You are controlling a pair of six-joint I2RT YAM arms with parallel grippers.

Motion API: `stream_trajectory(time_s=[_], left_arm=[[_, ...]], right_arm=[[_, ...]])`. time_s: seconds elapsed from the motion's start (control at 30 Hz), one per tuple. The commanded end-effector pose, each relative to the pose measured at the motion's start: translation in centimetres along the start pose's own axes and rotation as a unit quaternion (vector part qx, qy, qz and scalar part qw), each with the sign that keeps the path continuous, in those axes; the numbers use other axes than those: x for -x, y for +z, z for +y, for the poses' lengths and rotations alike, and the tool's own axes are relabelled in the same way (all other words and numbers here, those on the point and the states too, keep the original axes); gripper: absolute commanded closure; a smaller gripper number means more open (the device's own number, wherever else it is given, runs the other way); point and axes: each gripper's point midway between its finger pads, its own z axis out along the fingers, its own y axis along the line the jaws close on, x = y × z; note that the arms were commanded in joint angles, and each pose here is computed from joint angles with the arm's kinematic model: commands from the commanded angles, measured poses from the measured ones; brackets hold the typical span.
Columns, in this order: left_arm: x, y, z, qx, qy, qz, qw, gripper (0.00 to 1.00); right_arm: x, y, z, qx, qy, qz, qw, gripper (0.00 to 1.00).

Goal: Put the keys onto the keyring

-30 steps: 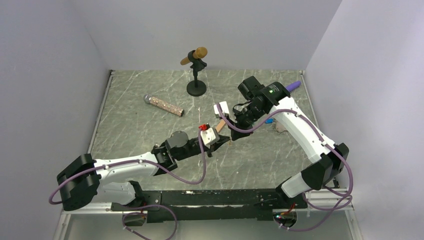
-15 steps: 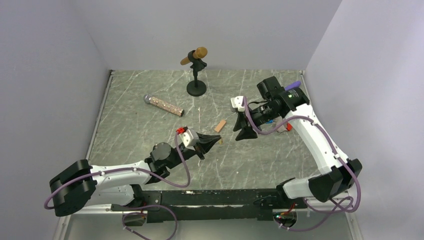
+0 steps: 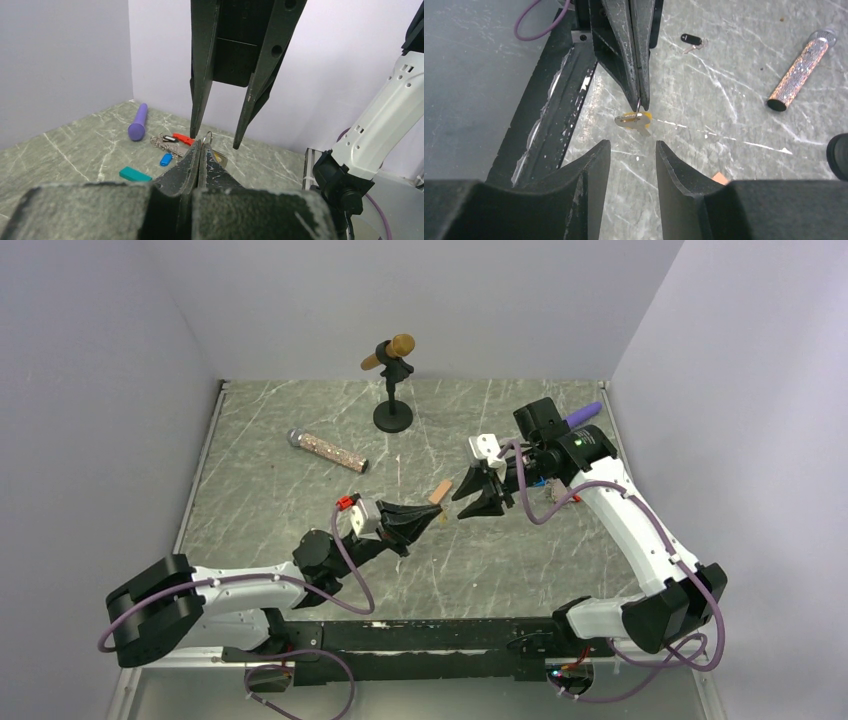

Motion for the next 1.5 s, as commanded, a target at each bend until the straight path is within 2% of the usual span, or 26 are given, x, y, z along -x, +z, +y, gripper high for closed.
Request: stream_trajectory(time_s=[0.0, 0.33, 0.67, 0.83, 0.97, 1.07, 1.1, 1.13, 1.2, 1.27, 1.33, 1.47], left_arm=[[2.0, 0.2, -0.9, -0.019, -0.016, -0.048, 0.999, 1.0], [2.2, 0.7, -1.1, -0.023, -0.036, -0.061, 0.997, 1.0], [2.3, 1.0, -1.3, -0.028, -0.035, -0.06, 0.997, 1.0], [2.0, 1.1, -1.4, -0.032, -0.033, -0.054, 0.997, 1.0], [1.7, 1.2, -1.5, -0.034, -0.033, -0.046, 0.998, 1.0], [1.4, 1.2, -1.5, -0.034, -0.03, -0.036, 0.998, 1.0], [1.3, 1.1, -1.4, -0.033, -0.027, -0.033, 0.999, 0.98], [1.2, 1.0, -1.3, -0.03, -0.025, -0.027, 0.999, 0.9], [1.0, 0.5, -0.9, -0.024, -0.015, -0.014, 1.0, 0.58], [0.7, -0.2, -0.5, -0.015, 0.007, 0.01, 1.0, 0.37], [-0.4, -1.1, 0.3, 0.001, 0.033, 0.054, 0.998, 0.3], [-0.8, -2.4, 1.4, 0.014, 0.098, 0.108, 0.989, 0.28]], right_arm=[[2.4, 0.2, 0.5, 0.016, -0.058, -0.058, 0.997, 0.59], [3.2, 0.7, 0.5, 0.032, -0.055, -0.075, 0.995, 0.75], [2.9, 0.9, 0.1, 0.027, -0.05, -0.07, 0.996, 0.84], [2.8, 1.0, -0.1, 0.026, -0.045, -0.068, 0.996, 0.92], [2.7, 1.0, -0.3, 0.026, -0.026, -0.061, 0.997, 1.0], [2.4, 0.9, -0.7, 0.027, -0.011, -0.04, 0.999, 1.0], [2.2, 0.8, -0.8, 0.026, -0.004, -0.03, 0.999, 1.0], [2.1, 0.7, -0.8, 0.026, 0.005, -0.02, 0.999, 1.0], [1.5, 0.4, -1.0, 0.023, 0.023, 0.005, 0.999, 1.0], [0.7, 0.2, -1.2, 0.017, 0.039, 0.031, 0.999, 1.0], [0.0, -0.1, -1.3, 0.009, 0.047, 0.056, 0.997, 1.0], [-1.2, -0.5, -1.4, -0.006, 0.051, 0.103, 0.993, 1.0]])
